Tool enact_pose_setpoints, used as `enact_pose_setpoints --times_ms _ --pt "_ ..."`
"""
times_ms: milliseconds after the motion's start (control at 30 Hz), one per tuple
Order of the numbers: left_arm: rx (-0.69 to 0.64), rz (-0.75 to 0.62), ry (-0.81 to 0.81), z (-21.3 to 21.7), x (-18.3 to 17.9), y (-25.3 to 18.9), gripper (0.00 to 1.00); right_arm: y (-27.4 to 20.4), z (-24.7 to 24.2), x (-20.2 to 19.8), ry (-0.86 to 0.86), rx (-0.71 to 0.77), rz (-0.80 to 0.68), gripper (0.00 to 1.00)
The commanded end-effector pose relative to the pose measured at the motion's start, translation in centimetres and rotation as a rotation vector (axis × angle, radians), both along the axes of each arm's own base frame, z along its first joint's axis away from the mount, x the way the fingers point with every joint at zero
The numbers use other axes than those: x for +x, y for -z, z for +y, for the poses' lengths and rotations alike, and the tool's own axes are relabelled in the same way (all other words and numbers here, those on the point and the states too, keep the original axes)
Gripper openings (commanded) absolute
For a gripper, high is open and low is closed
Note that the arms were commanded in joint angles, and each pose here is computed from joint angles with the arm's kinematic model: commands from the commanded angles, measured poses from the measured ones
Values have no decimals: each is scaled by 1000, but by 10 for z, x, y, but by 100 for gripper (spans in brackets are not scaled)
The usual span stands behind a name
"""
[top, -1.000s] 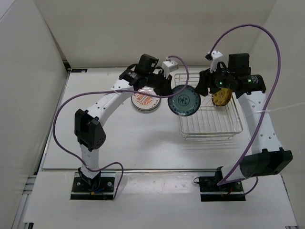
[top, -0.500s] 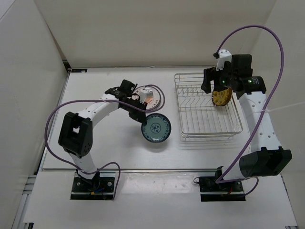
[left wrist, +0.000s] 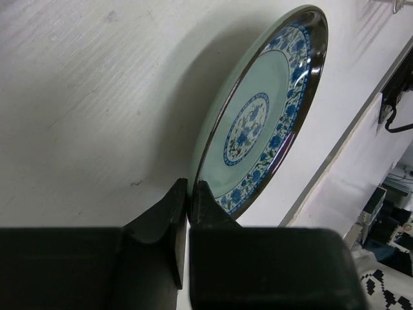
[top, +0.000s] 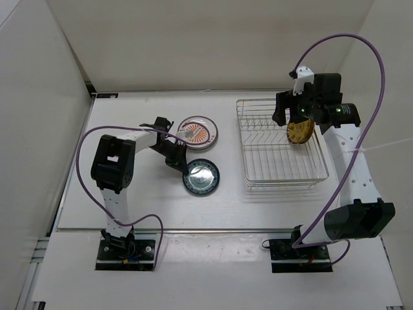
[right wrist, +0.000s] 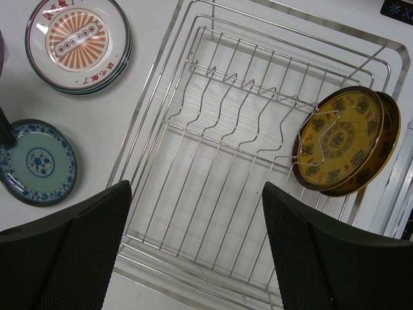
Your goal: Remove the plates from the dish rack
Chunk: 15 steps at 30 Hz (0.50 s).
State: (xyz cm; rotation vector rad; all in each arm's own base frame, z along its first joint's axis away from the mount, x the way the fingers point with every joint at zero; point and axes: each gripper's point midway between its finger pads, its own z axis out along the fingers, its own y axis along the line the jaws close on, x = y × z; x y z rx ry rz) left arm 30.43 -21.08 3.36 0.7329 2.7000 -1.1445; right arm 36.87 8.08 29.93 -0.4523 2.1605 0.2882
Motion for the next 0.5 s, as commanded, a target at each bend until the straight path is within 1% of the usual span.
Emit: enact_pose_setpoints --times_ms 0,67,100,133,167,233,267,300,367,400,467 --pt "-69 -47 18 -10 8 -16 11 -9 0 0 -7 -2 -44 85" --pt "-52 -54 7 -9 11 -14 11 -10 2 -1 -16 4 -43 85" --pt "-52 -54 7 -9 11 -14 12 -10 2 -1 -16 5 -43 85" --pt "-52 -54 -2 -6 13 -14 17 -8 3 -3 -23 9 -33 85" --pt "-52 -54 -2 -6 13 -14 24 -8 3 -3 -23 9 -33 85" --pt "-49 -45 -13 -2 12 -11 32 -8 3 -3 -23 9 -33 85" --pt "-49 -38 -20 -2 12 -12 34 -12 3 -5 -23 10 -42 85" --pt "-49 -37 -20 -1 10 -13 41 -12 3 -5 -23 10 -42 85" --pt "-39 -48 -32 3 12 -12 48 -12 4 -5 -31 15 -42 85" --pt "-39 -48 -32 3 12 -12 53 -12 4 -5 -31 15 -42 85" --pt "-39 -48 -32 4 9 -13 57 -12 4 -5 -31 15 -42 85"
